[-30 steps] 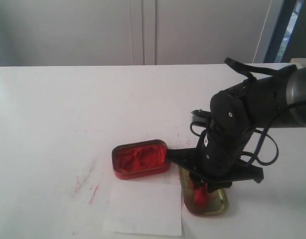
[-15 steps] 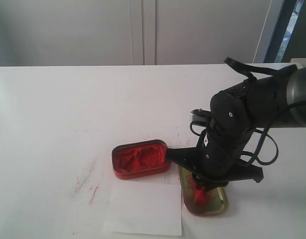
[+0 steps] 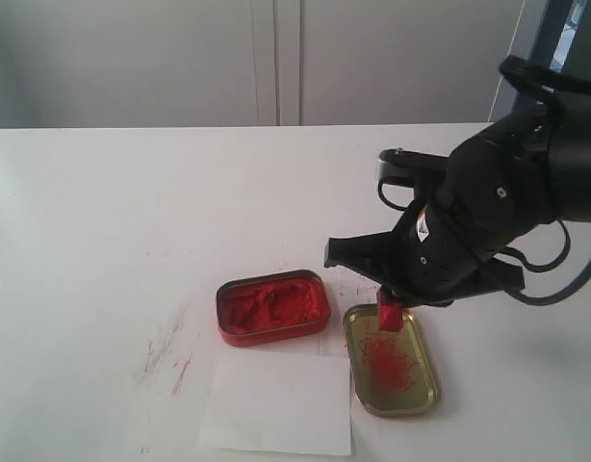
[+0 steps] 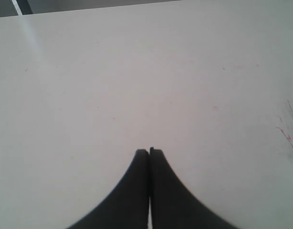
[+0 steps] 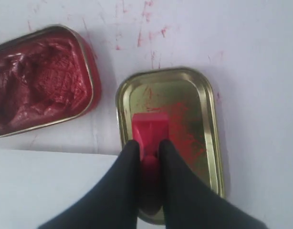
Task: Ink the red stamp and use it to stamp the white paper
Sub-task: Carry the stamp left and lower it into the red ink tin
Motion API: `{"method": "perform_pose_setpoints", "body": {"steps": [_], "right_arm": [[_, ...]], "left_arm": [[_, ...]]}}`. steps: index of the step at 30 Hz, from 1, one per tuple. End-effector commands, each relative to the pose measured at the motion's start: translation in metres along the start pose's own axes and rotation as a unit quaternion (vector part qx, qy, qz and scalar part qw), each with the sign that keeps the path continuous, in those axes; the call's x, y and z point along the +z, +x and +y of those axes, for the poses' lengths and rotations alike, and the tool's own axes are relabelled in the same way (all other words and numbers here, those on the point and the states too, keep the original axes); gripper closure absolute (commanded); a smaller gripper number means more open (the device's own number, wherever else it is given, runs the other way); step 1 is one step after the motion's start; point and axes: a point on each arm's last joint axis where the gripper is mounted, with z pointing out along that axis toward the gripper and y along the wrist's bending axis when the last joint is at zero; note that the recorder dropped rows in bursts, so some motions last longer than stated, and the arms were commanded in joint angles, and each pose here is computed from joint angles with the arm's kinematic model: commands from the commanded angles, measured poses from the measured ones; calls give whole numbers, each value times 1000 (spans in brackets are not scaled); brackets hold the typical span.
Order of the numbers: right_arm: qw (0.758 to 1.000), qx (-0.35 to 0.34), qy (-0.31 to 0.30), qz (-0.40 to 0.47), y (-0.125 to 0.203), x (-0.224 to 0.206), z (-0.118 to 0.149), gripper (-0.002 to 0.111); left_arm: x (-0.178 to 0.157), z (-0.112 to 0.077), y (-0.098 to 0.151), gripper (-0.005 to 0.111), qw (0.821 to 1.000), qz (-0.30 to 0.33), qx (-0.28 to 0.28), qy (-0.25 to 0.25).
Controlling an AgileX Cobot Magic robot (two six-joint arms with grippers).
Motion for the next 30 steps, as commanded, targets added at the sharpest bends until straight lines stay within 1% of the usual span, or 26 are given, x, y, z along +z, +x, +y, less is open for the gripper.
{"method": "perform_pose_setpoints", "body": {"steps": [1, 8, 12, 16, 23, 30], "right_arm": [[998, -53, -17, -31, -6, -10, 4, 108], [993, -108, -20, -43, -23, -18, 15, 108], [990, -136, -10, -27, -32, -19, 22, 108], [986, -166, -20, 1, -40, -16, 33, 108], [977, -204, -39, 48, -52, 2, 51, 108], [972, -225, -39, 60, -69, 20, 66, 108]], "left_arm": [[0, 0, 1, 107, 1000, 0, 0, 3], [0, 0, 1, 107, 1000, 0, 0, 3], [0, 0, 1, 107, 1000, 0, 0, 3], [0, 0, 1, 107, 1000, 0, 0, 3], [0, 0, 1, 107, 1000, 0, 0, 3], [0, 0, 1, 107, 1000, 0, 0, 3]]}}
